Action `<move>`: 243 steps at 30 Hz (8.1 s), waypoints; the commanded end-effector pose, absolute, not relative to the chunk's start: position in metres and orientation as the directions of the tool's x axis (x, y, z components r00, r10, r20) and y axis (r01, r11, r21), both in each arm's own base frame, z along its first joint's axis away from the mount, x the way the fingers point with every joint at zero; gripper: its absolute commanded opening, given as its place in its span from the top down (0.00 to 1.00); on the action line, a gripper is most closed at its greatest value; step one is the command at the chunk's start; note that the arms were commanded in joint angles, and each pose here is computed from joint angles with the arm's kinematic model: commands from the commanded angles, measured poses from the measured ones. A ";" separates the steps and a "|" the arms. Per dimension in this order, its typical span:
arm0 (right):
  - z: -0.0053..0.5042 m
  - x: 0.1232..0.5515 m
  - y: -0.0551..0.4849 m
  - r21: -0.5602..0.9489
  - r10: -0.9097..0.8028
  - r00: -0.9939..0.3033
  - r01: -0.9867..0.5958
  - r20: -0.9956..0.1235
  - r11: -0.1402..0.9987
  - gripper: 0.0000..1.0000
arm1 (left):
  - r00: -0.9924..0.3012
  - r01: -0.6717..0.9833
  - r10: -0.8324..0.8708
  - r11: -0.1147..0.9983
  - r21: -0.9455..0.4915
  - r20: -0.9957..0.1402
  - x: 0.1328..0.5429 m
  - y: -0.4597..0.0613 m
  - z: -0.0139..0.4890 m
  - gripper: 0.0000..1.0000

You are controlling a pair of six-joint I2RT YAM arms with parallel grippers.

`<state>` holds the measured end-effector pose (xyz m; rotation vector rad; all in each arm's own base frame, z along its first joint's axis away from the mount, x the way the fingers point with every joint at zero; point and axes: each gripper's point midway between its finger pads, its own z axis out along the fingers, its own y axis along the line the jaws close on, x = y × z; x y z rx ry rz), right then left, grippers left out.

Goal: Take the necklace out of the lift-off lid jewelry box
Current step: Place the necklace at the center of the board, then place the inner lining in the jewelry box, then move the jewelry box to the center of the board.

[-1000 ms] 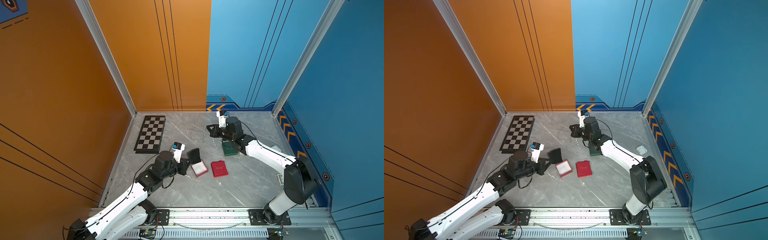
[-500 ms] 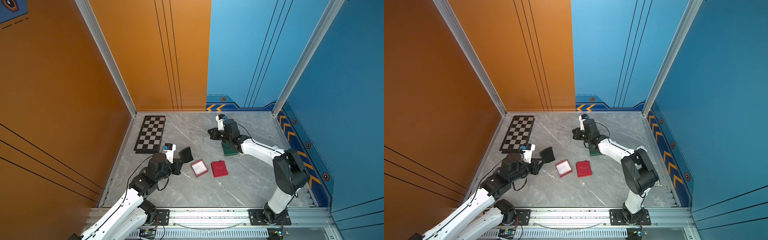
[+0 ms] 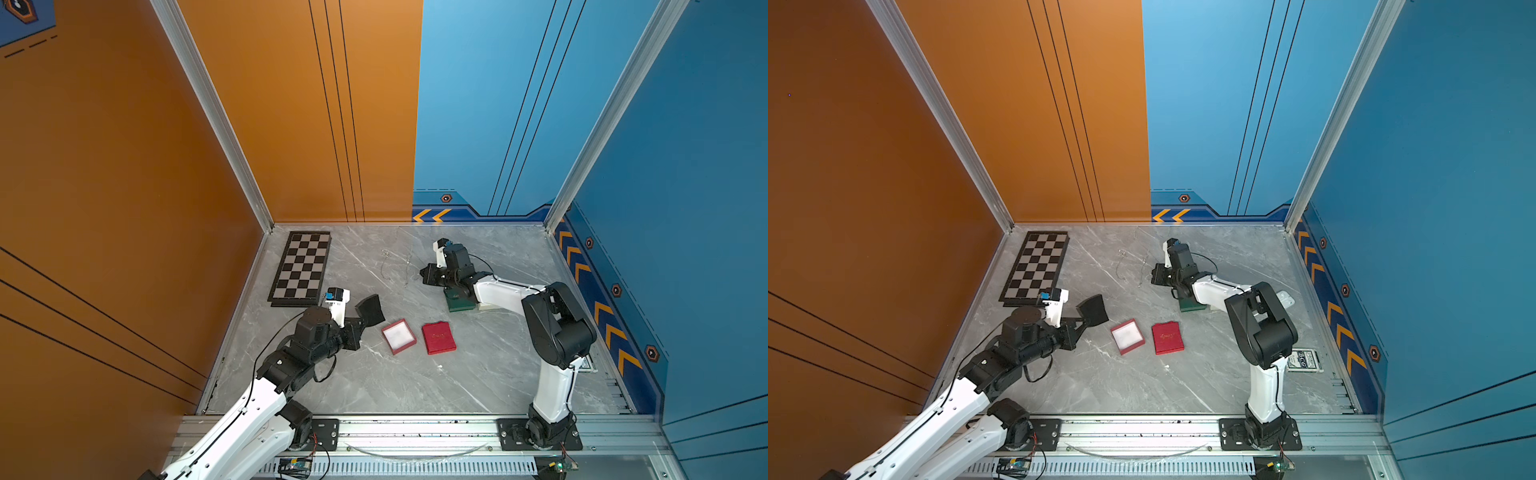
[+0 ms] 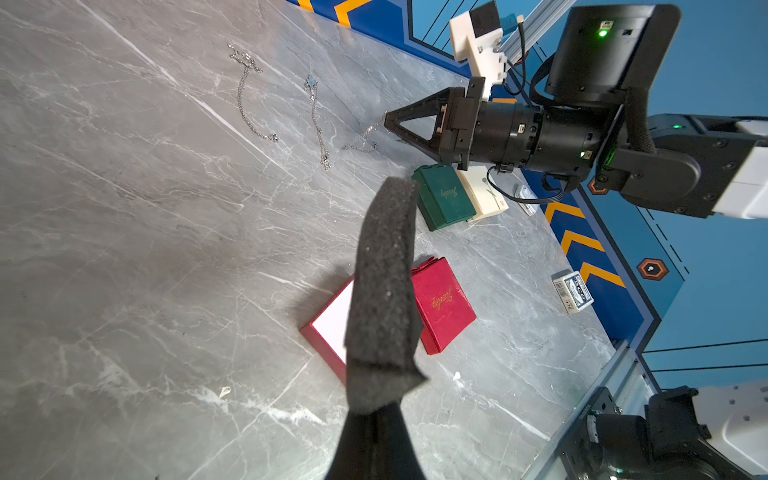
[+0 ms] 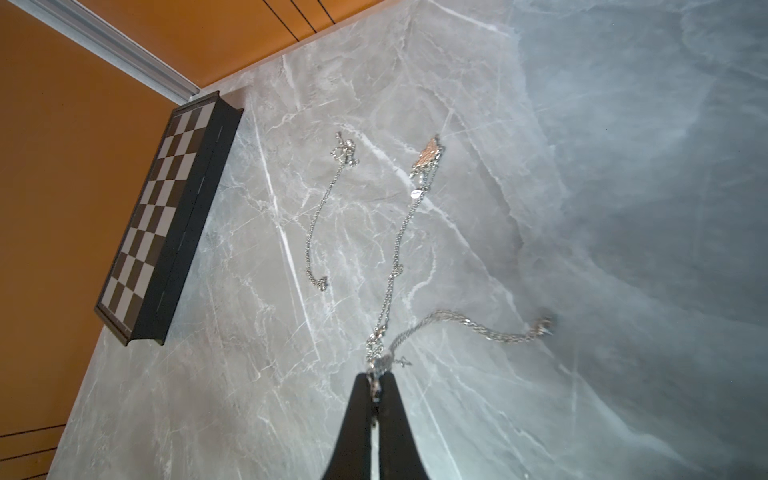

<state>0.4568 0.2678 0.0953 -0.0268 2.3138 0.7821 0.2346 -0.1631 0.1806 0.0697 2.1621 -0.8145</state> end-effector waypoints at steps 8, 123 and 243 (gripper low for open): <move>0.098 0.496 0.253 0.534 0.229 -0.735 -0.208 -0.638 0.819 1.00 | -0.686 0.291 -0.215 0.794 -0.534 -0.695 0.232 -0.159 0.172 1.00; 0.161 0.276 0.329 0.687 -0.075 -0.840 -0.487 -0.537 0.539 0.95 | -0.704 0.292 -0.199 0.794 -0.533 -0.681 0.267 -0.201 0.164 0.60; 0.070 0.271 0.340 0.487 -0.198 -0.910 -0.368 -0.365 0.792 0.77 | -0.783 0.206 -0.033 0.929 -0.309 -0.621 0.254 -0.190 0.111 0.68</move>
